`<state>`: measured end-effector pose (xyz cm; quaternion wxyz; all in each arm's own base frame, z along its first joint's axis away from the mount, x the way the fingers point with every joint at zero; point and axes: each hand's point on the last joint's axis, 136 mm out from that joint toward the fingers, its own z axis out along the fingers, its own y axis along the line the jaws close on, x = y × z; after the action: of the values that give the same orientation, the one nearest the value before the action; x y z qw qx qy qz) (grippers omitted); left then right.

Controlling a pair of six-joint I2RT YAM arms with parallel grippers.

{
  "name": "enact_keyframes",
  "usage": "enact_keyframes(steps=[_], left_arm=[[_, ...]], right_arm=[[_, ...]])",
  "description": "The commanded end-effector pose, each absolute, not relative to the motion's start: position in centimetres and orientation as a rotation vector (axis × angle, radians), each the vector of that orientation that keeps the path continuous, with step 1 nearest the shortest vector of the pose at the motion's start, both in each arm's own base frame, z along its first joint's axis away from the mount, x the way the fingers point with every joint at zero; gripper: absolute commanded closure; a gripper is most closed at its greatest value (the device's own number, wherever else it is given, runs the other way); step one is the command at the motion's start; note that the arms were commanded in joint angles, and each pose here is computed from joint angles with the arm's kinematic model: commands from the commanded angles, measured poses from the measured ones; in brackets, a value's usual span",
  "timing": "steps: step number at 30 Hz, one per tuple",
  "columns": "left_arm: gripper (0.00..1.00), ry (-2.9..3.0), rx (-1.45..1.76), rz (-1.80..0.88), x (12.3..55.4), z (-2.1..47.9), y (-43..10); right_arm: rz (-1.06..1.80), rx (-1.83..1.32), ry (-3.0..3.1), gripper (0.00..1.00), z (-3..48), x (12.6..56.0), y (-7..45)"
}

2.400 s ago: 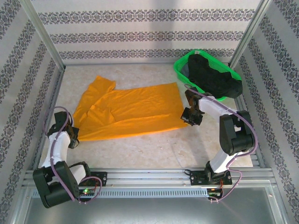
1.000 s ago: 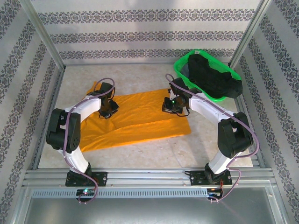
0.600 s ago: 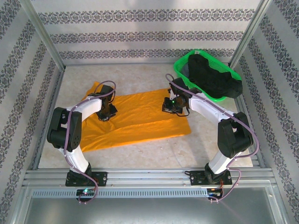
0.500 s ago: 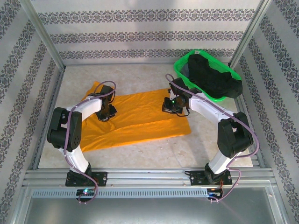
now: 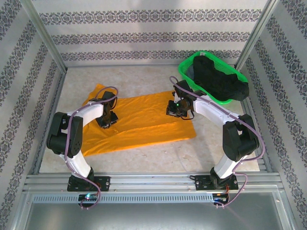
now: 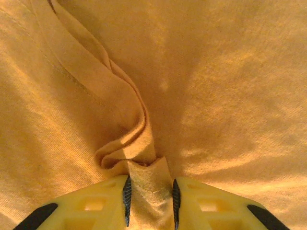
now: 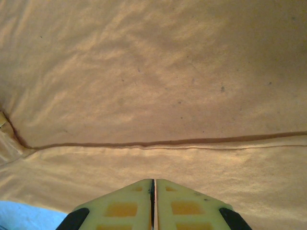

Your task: Fold and stack the t-shirts

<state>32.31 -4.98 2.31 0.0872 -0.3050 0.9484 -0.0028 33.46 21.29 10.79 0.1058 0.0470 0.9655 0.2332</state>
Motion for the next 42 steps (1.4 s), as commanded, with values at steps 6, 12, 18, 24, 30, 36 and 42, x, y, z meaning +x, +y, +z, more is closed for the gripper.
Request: enact_keyframes(steps=[6, 12, 18, 24, 30, 36, 42], left_arm=[[0.81, 2.813, -0.899, 0.034, 32.0, 3.4, -4.2], [0.91, 2.784, -0.886, 0.005, 32.3, 5.1, -4.3], [0.94, 2.762, -0.854, -0.060, 33.0, 6.5, -5.1], [0.94, 2.769, -0.776, -0.126, 33.9, 6.6, -6.4], [0.93, 2.763, -0.658, -0.175, 35.0, 6.6, -7.9], [0.76, 2.742, -0.512, -0.257, 36.1, 6.4, -10.0], [0.49, 2.626, -0.493, -0.235, 36.8, 9.0, -9.3]], right_arm=[[0.702, 0.150, 2.860, 0.88, 10.3, 33.2, 21.3], [0.703, 0.153, 2.862, 0.89, 10.2, 33.1, 21.3], [0.709, 0.150, 2.865, 0.89, 10.1, 33.2, 21.4], [0.711, 0.151, 2.871, 0.89, 9.9, 33.2, 21.6], [0.717, 0.164, 2.880, 0.89, 9.5, 33.0, 21.6], [0.718, 0.168, 2.889, 0.90, 9.1, 32.9, 21.6], [0.720, 0.193, 2.893, 0.89, 8.7, 32.7, 21.3]])
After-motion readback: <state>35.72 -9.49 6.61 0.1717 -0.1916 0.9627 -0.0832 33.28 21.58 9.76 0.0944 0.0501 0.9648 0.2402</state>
